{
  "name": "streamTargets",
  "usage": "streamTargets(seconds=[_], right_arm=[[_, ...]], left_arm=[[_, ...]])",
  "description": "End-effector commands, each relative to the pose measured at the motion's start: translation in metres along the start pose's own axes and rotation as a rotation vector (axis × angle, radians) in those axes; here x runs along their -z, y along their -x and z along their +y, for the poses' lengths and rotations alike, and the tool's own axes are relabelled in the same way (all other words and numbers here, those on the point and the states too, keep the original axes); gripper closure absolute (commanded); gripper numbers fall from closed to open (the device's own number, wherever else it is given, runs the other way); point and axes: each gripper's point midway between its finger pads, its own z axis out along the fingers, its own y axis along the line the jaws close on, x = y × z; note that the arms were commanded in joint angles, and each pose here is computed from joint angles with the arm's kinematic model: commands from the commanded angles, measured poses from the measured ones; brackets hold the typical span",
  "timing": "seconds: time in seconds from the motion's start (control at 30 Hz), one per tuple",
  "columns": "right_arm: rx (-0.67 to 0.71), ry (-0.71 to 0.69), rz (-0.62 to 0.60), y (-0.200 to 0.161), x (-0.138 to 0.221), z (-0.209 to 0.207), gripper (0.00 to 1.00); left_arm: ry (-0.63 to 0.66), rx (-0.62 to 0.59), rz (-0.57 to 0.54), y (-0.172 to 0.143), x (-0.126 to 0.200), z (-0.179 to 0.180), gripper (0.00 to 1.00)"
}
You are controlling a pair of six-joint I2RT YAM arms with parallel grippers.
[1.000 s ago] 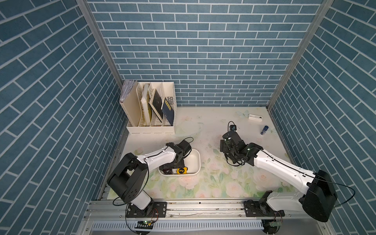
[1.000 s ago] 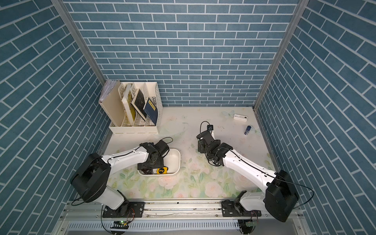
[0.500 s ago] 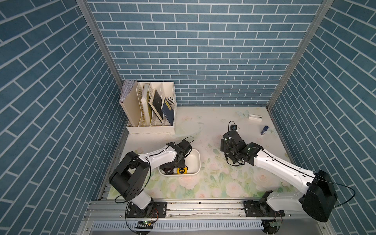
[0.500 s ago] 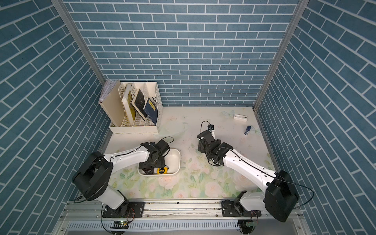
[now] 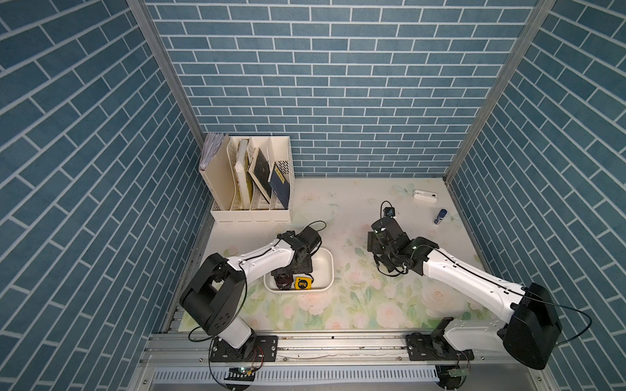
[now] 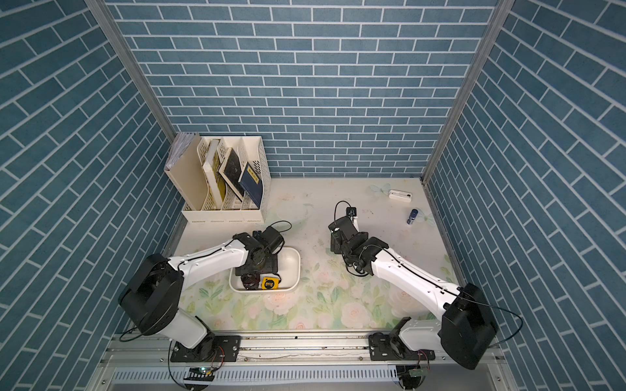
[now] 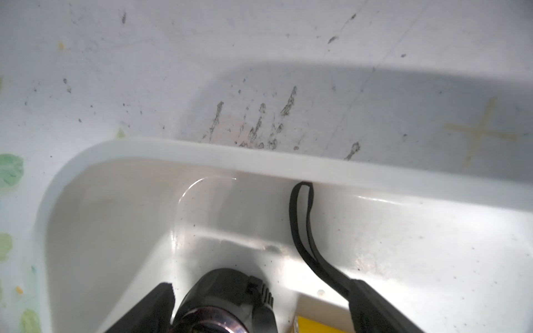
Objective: Take the tape measure out of the storage box
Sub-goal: Pick up the tape measure from the storage box.
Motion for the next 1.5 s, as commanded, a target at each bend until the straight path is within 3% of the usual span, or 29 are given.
streamTargets(seconds=[0.0, 0.23, 0.67, 0.83, 1.2, 1.47], right_arm=[[0.006, -0.008, 0.0, -0.002, -0.001, -0.003, 0.2], [0.004, -0.012, 0.0, -0.004, -0.001, -0.005, 0.2], [0.004, -0.011, -0.008, 0.0, 0.001, -0.006, 0.2], [0.003, -0.01, -0.005, -0.001, -0.001, -0.005, 0.2], [0.007, -0.019, 0.003, -0.003, -0.003, -0.007, 0.2], [-0.001, -0.019, 0.001, -0.004, -0.004, -0.008, 0.2]], left_arm=[[0.051, -0.022, 0.008, -0.003, 0.005, 0.013, 0.01], [0.078, -0.023, 0.017, -0.01, 0.009, 0.025, 0.01], [0.078, -0.036, 0.075, -0.026, -0.014, 0.029, 0.05], [0.061, -0.04, 0.092, -0.029, -0.021, 0.026, 0.15], [0.047, -0.037, 0.108, -0.035, -0.026, 0.025, 0.5], [-0.004, -0.004, 0.027, -0.002, 0.008, 0.013, 0.79]])
